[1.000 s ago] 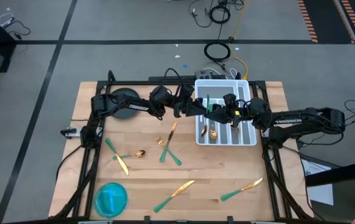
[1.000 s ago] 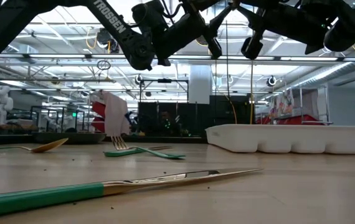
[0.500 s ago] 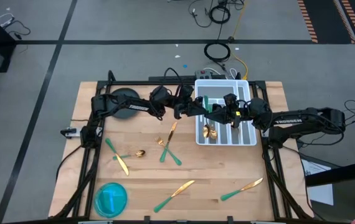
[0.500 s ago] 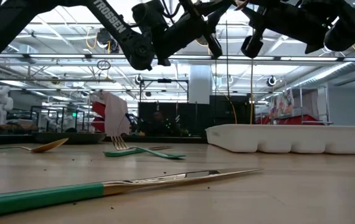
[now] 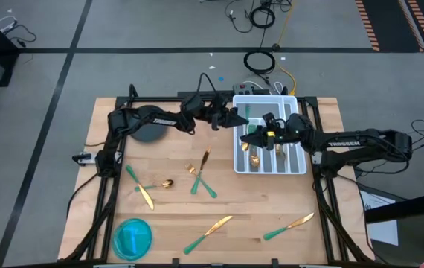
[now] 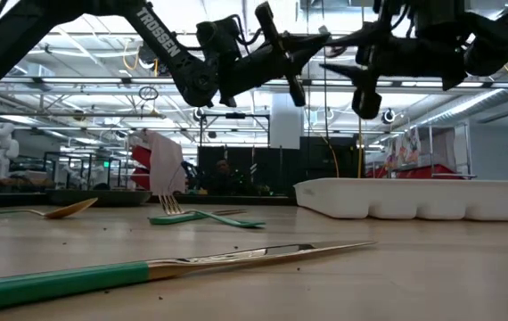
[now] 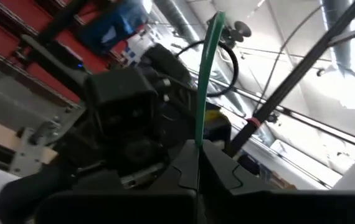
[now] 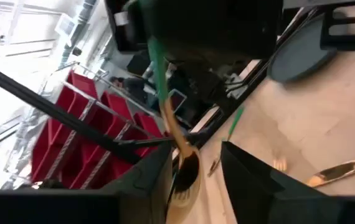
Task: Sort silverware
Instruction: Put the bottom green spoon into the silverware tray
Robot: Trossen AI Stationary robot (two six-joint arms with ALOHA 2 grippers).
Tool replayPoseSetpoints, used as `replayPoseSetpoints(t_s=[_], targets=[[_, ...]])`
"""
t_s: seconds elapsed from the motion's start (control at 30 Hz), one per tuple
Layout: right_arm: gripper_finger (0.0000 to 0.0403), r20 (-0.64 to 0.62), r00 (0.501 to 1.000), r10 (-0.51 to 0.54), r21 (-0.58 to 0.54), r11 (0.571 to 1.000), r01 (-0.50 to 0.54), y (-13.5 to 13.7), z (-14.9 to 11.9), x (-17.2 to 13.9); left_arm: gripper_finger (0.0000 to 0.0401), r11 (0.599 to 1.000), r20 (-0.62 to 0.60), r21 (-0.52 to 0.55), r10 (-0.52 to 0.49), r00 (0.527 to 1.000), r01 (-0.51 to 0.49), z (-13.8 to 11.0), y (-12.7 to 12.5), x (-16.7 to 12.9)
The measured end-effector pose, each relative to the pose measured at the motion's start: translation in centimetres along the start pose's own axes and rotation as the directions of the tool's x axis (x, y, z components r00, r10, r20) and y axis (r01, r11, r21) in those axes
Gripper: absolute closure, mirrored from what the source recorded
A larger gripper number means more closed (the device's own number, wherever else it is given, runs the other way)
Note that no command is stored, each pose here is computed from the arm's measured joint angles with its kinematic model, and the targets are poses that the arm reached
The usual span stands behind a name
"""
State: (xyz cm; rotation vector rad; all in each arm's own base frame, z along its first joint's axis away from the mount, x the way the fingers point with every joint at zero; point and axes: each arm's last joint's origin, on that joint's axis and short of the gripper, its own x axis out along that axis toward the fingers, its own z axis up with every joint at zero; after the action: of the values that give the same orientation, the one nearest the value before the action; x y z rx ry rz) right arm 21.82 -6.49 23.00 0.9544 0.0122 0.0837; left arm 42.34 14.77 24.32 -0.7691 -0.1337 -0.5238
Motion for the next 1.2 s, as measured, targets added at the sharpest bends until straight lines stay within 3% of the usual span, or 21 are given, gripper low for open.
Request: replayPoseSetpoints(t_s=[0.4,0.6,0.77,0.97,1.03,1.2], targets=[[0.0262,0.116,0.990,-0.075,-0.071,0.994,0.084,0.4,2.4,-2.9,0.0399,0.985,-0.048,-0.061,0.158,0.986,-0.161,0.5,2.3,-1.7],[0.0261,0.063,0.957,-0.283,-0.016,0.959,0.284,0.7,1.3,-6.0,0.0399,0.939,-0.106,-0.128,0.306,0.946,-0.318,-1.1,3.5,-1.5],[0.0261,0.109,0.942,-0.318,-0.024,0.946,0.322,2.7,0.6,-8.7,0.0399,0.901,-0.130,-0.173,0.379,0.916,-0.397,-2.8,3.2,-0.4],[0.0261,-0.003,0.924,-0.382,-0.068,0.922,0.381,6.9,0.4,-11.8,0.0400,0.917,-0.129,-0.137,0.359,0.924,-0.375,-3.6,1.4,1.3],[0.0261,-0.006,0.914,-0.406,-0.095,0.910,0.404,8.5,0.6,-12.9,0.0400,0.899,-0.131,-0.144,0.396,0.909,-0.413,-4.2,1.5,1.6],[0.0261,0.049,0.895,-0.443,-0.154,0.882,0.445,11.0,1.4,-14.5,0.0400,0.800,-0.122,-0.075,0.584,0.802,-0.595,-5.3,2.4,1.1]])
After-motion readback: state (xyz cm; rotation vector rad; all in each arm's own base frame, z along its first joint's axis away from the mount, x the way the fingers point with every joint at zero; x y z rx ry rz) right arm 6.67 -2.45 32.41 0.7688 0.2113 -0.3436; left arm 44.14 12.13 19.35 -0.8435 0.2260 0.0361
